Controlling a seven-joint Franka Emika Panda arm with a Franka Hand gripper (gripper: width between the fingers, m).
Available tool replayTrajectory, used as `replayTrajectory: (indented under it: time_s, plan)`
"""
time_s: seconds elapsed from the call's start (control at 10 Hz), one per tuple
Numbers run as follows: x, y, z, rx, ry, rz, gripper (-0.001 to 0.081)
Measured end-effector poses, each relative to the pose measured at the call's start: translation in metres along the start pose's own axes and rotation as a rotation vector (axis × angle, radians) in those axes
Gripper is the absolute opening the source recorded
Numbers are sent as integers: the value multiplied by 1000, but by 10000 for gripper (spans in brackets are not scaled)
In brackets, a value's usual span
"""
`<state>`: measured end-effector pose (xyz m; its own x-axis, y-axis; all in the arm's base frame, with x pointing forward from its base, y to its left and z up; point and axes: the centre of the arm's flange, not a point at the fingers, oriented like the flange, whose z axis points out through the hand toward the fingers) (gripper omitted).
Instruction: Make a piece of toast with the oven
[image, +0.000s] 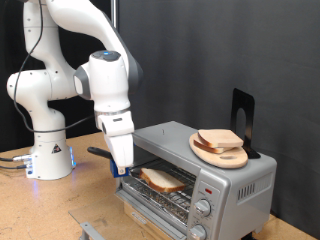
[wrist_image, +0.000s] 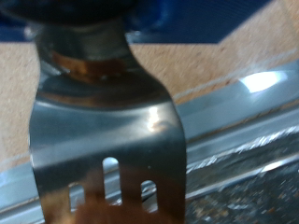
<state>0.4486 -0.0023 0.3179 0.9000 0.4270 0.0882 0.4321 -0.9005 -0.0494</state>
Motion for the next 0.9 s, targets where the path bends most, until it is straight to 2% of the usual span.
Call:
replayTrajectory:
  time_s: [0.4,0.7,0.9]
  plan:
    - [-20,12,-17,9,-3,27,395]
    - [-19,10,-18,12,3,82,395]
    - [-12,-1,-16,17,2,119,395]
